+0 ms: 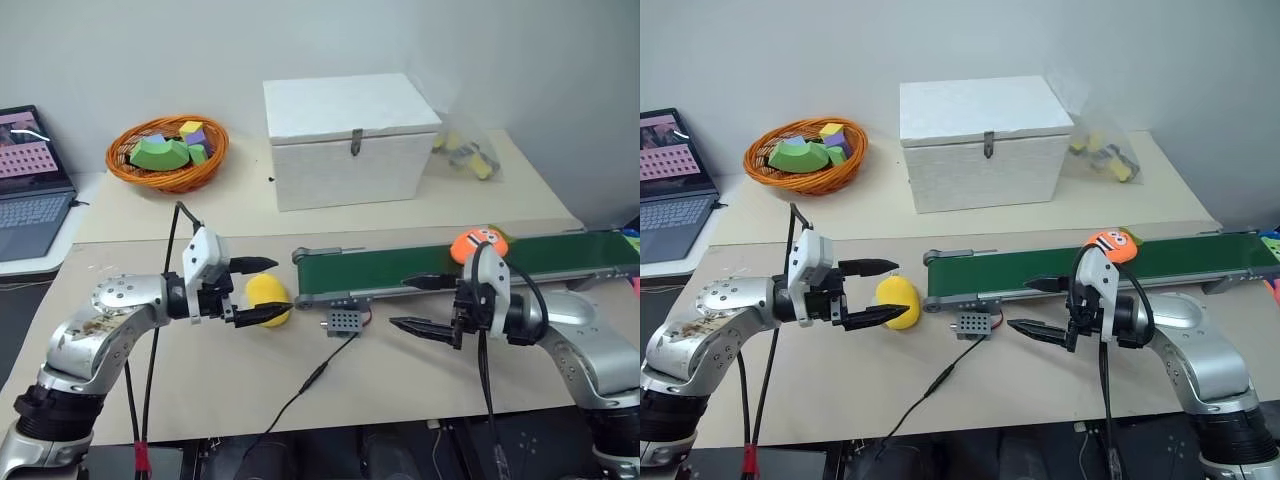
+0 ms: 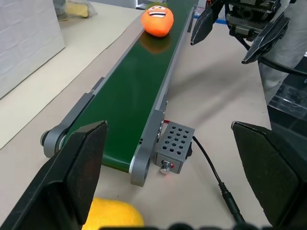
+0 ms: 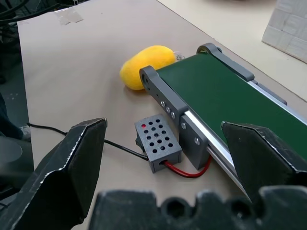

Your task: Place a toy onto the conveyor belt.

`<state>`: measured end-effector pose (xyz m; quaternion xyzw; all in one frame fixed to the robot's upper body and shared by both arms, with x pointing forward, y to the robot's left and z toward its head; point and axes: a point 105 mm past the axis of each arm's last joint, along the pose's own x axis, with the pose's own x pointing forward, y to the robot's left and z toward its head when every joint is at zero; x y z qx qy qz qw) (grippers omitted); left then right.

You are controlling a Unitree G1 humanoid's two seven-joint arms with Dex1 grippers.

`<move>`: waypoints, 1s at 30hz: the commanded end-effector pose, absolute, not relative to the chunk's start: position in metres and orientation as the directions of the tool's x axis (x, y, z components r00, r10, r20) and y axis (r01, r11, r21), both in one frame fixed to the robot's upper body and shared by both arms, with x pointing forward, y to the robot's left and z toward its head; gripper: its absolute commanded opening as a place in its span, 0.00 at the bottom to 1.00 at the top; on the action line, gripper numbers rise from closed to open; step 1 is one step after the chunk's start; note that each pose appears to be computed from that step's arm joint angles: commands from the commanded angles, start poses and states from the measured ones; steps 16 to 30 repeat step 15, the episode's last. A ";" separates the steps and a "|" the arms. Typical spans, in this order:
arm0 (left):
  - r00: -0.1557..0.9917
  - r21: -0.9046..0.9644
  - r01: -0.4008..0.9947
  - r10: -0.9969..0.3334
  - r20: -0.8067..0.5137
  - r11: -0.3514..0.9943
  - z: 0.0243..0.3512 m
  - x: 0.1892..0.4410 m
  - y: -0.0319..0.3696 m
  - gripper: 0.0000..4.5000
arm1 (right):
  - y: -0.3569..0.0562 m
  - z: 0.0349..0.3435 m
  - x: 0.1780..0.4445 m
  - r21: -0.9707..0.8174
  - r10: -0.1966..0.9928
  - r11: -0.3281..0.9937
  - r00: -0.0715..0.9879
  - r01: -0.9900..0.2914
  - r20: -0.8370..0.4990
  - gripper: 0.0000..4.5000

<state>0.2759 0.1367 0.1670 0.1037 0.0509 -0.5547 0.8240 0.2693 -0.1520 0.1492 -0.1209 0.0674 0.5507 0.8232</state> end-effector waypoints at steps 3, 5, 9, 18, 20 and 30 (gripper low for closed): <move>0.382 0.148 0.922 -0.906 -0.182 0.359 0.174 0.274 0.135 0.98 | -0.150 0.149 0.261 -0.135 0.899 0.315 0.341 -0.939 -0.274 1.00; 0.382 0.149 0.922 -0.906 -0.183 0.359 0.174 0.274 0.135 0.98 | -0.150 0.147 0.260 -0.130 0.899 0.308 0.333 -0.942 -0.285 1.00; 0.376 0.141 0.924 -0.910 -0.176 0.355 0.175 0.273 0.134 0.98 | -0.150 0.145 0.259 -0.125 0.899 0.302 0.326 -0.945 -0.292 1.00; 0.380 0.139 0.923 -0.907 -0.181 0.359 0.175 0.273 0.133 0.98 | -0.149 0.144 0.260 -0.128 0.900 0.297 0.322 -0.946 -0.292 1.00; 0.380 0.139 0.923 -0.907 -0.181 0.359 0.175 0.273 0.133 0.98 | -0.149 0.144 0.260 -0.128 0.900 0.297 0.322 -0.946 -0.292 1.00; 0.380 0.139 0.923 -0.907 -0.181 0.359 0.175 0.273 0.133 0.98 | -0.149 0.144 0.260 -0.128 0.900 0.297 0.322 -0.946 -0.292 1.00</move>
